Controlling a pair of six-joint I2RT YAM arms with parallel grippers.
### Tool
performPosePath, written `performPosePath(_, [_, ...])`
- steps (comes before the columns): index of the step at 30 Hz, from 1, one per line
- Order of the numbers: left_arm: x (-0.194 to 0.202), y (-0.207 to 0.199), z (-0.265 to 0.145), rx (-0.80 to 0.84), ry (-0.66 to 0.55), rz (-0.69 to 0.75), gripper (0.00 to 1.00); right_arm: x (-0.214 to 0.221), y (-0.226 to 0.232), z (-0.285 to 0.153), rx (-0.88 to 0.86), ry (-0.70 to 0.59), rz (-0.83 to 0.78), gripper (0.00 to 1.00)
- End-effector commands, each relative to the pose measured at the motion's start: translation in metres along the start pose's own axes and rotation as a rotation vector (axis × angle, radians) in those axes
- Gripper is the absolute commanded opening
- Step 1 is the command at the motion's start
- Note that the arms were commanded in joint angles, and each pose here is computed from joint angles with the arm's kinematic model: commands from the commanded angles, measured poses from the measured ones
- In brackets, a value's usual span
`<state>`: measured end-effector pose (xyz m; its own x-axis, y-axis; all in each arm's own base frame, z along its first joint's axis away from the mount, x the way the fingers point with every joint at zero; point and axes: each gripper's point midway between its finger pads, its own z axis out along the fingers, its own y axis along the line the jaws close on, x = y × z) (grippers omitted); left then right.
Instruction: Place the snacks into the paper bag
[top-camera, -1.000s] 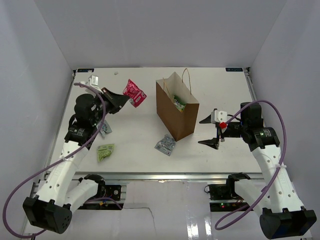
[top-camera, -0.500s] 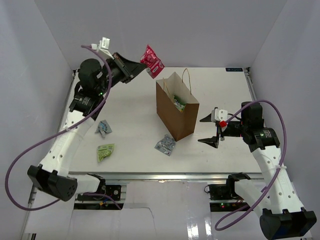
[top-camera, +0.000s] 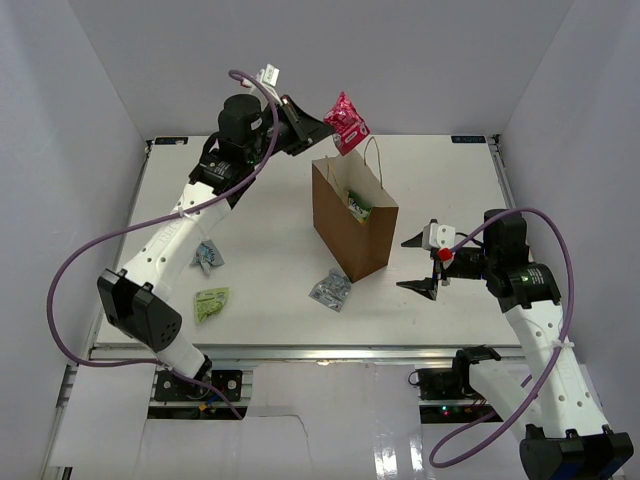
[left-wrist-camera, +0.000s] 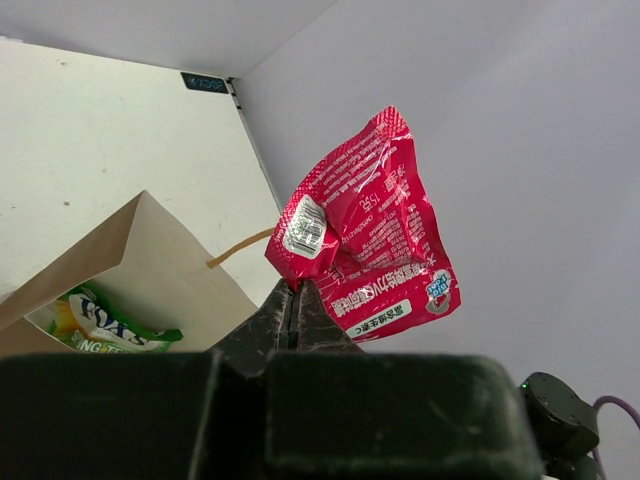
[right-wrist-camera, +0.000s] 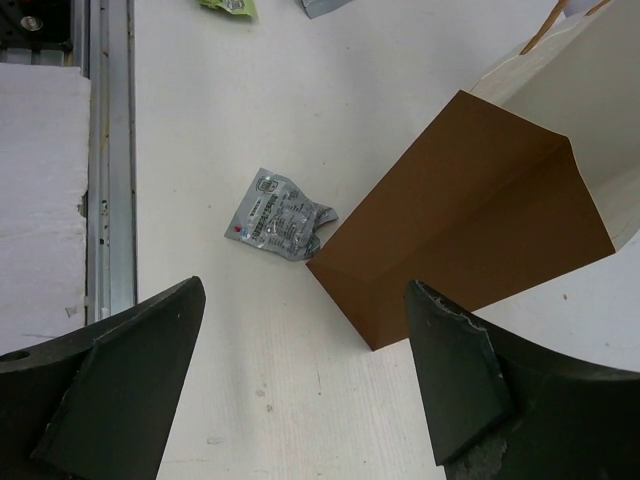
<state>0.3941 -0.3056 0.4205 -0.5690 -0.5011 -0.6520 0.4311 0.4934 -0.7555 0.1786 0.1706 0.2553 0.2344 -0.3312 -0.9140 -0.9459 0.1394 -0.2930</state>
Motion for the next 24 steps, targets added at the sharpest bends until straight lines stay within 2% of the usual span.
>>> performPosePath(1, [-0.007,-0.008,-0.003,0.010,-0.014,0.043,0.00,-0.005,-0.001,0.000,0.009,-0.010,-0.018,0.86])
performPosePath(9, [0.016,0.024,0.009,-0.048,0.055,0.064,0.00,-0.007,-0.003,0.000,0.005,-0.018,-0.011,0.86])
performPosePath(12, [0.021,0.033,0.013,-0.065,0.073,0.073,0.05,-0.008,-0.004,0.001,0.002,-0.021,-0.009,0.86])
performPosePath(16, [0.031,0.044,0.015,-0.086,0.100,0.068,0.17,-0.008,-0.004,0.001,0.000,-0.022,-0.007,0.86])
performPosePath(19, [0.036,0.049,0.016,-0.092,0.114,0.063,0.29,-0.009,-0.005,0.001,0.002,-0.021,-0.011,0.86])
performPosePath(22, [0.037,0.049,0.017,-0.089,0.121,0.069,0.47,-0.010,-0.004,0.001,0.000,-0.025,-0.011,0.87])
performPosePath(23, [0.036,0.047,0.017,-0.086,0.118,0.071,0.47,-0.010,-0.004,0.001,-0.002,-0.028,-0.013,0.87])
performPosePath(24, [0.035,0.047,0.017,-0.083,0.118,0.077,0.53,-0.011,-0.003,0.001,-0.012,-0.037,-0.012,0.87])
